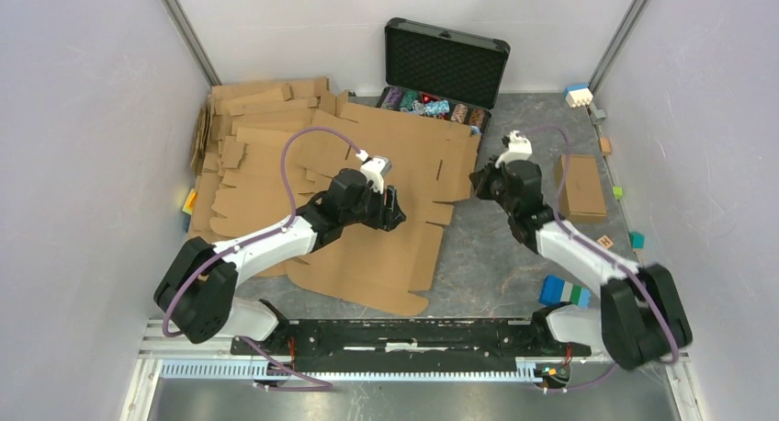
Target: Fold the paper box
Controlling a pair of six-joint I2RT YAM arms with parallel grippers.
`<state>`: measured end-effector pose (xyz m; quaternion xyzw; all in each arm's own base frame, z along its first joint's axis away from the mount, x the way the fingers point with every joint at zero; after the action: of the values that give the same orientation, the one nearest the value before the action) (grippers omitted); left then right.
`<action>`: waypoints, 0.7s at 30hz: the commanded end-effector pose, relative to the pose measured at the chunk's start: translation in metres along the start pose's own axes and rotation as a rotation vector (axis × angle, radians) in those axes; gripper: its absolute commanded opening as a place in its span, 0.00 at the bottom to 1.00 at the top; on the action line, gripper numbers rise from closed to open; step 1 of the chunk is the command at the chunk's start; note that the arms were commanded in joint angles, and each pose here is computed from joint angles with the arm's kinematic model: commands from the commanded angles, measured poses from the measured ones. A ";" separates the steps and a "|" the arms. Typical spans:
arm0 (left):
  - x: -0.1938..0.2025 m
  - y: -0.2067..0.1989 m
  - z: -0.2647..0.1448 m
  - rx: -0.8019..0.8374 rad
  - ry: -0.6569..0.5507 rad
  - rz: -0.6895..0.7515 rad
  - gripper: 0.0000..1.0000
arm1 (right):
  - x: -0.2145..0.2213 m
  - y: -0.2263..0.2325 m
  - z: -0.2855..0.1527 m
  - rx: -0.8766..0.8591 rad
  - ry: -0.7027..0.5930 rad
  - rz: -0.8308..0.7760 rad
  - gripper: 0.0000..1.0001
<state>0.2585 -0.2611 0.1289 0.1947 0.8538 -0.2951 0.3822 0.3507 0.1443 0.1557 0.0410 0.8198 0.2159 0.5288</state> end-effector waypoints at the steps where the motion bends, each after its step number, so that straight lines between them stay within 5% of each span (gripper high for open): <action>1: -0.022 -0.008 -0.009 0.018 -0.070 0.035 0.65 | 0.024 -0.033 -0.040 0.129 -0.003 -0.039 0.00; 7: -0.024 0.026 -0.020 -0.230 -0.099 -0.028 0.73 | 0.073 -0.061 -0.084 0.178 0.020 -0.018 0.03; 9: -0.023 0.047 -0.027 -0.363 -0.102 -0.059 0.74 | 0.079 -0.072 -0.093 0.227 0.009 -0.021 0.23; 10: -0.023 0.056 -0.031 -0.414 -0.108 -0.074 0.74 | 0.080 -0.078 -0.096 0.261 0.002 -0.027 0.55; 11: -0.023 0.062 -0.035 -0.446 -0.114 -0.087 0.74 | 0.080 -0.083 -0.099 0.287 -0.008 -0.032 0.77; 13: -0.023 0.073 -0.041 -0.501 -0.132 -0.111 0.76 | 0.076 -0.087 -0.101 0.311 -0.019 -0.055 0.93; 21: -0.018 0.125 -0.068 -0.643 -0.148 -0.262 0.78 | 0.056 -0.093 -0.085 0.364 0.036 -0.036 0.98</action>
<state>0.2970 -0.1564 0.1326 0.0026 0.8935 -0.0935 0.4392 0.2451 0.0572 0.0819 0.0987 0.8624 0.0631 0.4925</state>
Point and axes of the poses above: each gripper's point midway between its finger pads, its own z axis out along the fingers, its own y axis along the line the jaws close on, x = y × z, the point moved 3 cm from there along -z, back along the fingers, and after that the axes turned 1 degree about z, right-handed, at the moved point
